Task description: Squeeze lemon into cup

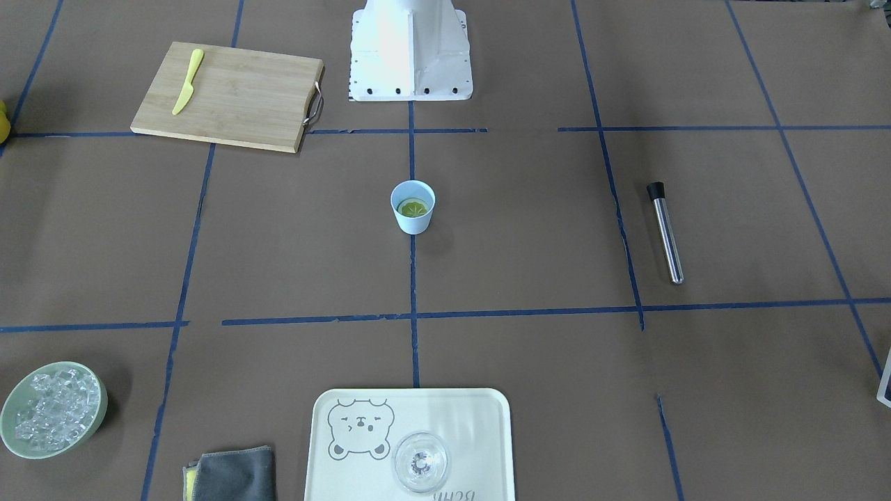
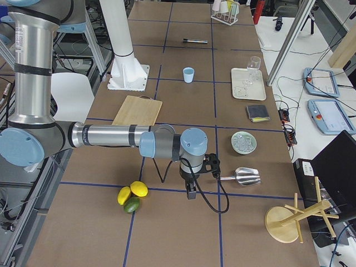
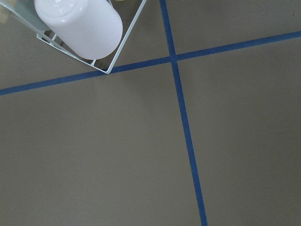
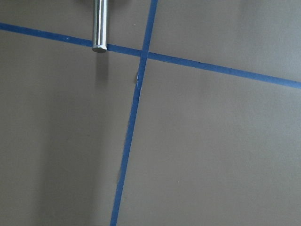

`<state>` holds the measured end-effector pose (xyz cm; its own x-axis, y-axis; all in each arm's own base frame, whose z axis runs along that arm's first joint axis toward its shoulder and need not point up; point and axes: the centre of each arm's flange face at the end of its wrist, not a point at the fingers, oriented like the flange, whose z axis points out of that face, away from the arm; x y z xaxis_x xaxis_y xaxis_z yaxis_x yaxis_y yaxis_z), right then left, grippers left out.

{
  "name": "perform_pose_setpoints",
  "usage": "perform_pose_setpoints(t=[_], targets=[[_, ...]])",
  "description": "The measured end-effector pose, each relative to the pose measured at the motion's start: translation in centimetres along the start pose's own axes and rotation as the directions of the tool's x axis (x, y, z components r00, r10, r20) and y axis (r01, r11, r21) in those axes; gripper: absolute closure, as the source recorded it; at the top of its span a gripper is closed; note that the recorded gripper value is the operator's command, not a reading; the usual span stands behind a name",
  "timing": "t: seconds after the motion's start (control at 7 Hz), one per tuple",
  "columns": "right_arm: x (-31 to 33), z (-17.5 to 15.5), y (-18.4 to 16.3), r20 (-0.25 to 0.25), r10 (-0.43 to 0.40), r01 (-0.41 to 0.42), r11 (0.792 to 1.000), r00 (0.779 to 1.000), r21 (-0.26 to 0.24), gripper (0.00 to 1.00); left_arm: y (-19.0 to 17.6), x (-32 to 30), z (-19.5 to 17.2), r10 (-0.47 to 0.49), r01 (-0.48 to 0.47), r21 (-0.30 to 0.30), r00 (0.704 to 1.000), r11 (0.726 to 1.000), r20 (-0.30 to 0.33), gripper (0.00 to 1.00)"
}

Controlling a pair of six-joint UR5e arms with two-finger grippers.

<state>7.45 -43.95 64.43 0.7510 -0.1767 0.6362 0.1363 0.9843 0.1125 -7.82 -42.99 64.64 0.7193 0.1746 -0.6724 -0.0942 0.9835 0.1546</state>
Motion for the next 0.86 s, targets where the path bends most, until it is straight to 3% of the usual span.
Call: perform_pose_setpoints(t=[0.86], targets=[[-2.9, 1.0, -0.6, -0.002, -0.002, 0.002, 1.0, 1.0, -0.001, 0.0, 0.2, 0.2, -0.6, 0.004, -0.004, 0.012, 1.0, 1.0, 0.003, 0.0]])
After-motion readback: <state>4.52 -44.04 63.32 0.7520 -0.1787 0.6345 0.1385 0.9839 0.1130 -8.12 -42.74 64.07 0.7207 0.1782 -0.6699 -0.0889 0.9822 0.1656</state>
